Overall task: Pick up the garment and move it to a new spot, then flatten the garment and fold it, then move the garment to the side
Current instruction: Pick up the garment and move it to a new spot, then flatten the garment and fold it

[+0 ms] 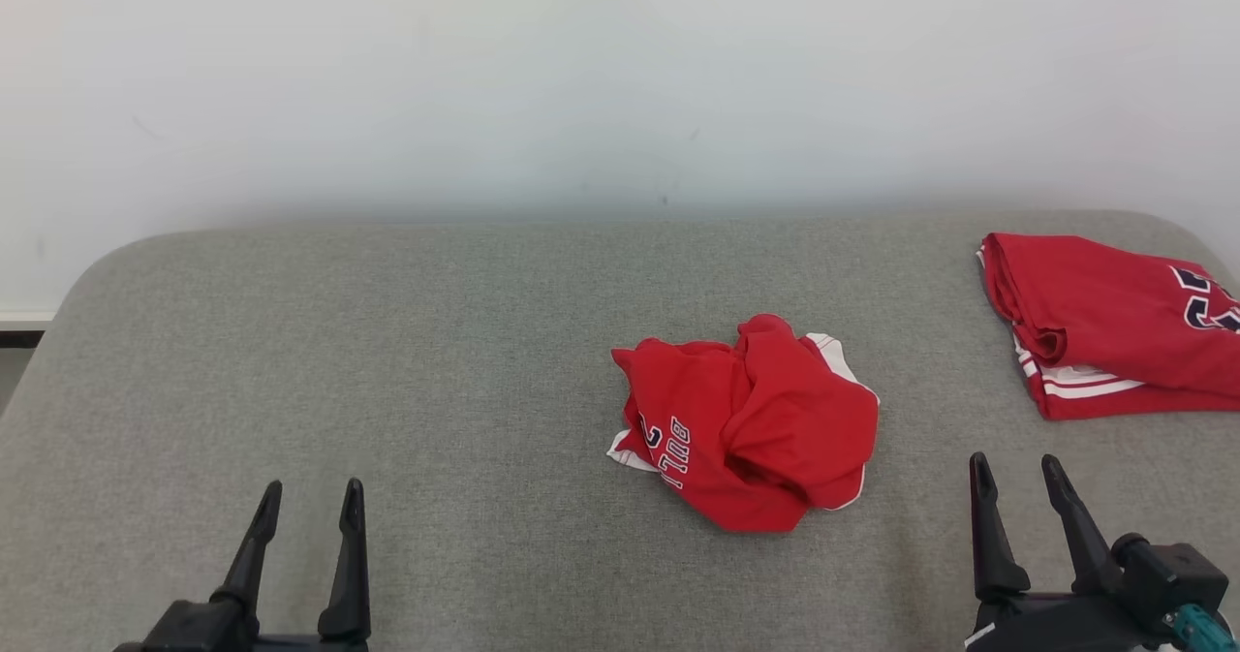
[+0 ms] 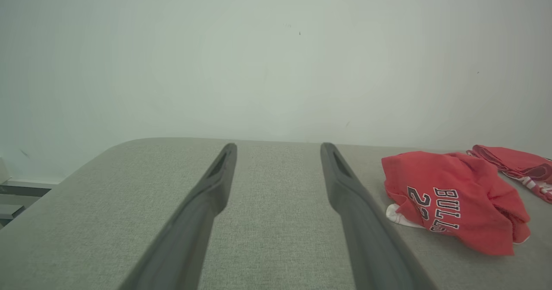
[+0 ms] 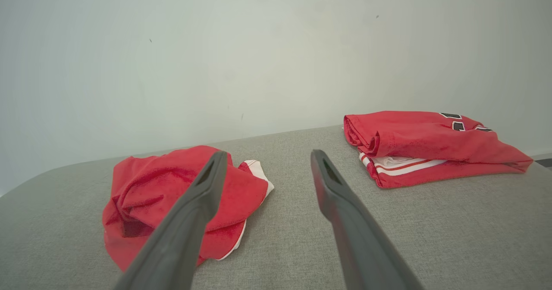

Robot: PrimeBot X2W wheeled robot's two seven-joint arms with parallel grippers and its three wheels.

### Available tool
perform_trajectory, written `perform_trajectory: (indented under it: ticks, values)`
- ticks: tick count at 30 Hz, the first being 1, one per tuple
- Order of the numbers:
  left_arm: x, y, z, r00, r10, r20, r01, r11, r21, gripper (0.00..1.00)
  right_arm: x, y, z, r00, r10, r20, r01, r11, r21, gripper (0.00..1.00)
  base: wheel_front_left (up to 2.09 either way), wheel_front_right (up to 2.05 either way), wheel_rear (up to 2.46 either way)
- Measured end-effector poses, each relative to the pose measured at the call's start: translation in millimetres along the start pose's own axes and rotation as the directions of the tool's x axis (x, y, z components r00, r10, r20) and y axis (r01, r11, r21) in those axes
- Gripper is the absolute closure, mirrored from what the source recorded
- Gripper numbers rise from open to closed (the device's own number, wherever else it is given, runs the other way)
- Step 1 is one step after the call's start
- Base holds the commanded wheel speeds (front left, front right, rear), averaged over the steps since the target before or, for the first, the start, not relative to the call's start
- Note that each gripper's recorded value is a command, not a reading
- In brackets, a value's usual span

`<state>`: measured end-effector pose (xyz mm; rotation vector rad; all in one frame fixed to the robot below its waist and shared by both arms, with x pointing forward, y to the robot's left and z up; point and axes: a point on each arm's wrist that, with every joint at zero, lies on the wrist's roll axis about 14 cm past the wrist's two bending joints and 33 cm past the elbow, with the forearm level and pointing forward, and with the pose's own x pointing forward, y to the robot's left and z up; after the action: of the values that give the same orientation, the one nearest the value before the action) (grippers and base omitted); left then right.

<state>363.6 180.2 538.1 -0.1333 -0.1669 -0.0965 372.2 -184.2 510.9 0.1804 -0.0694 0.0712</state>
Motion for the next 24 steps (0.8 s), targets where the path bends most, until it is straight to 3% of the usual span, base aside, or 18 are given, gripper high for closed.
perform_trajectory:
  ticks: [24]
  values:
    - [-16, 7, -7, 1.000, 0.026, -0.016, -0.025, 0.999, 0.020, 0.00, -4, 7, -15, 0.999, 0.018, -0.046, -0.018, 1.000, 0.011, 0.00, 0.00, 0.00, 0.00]
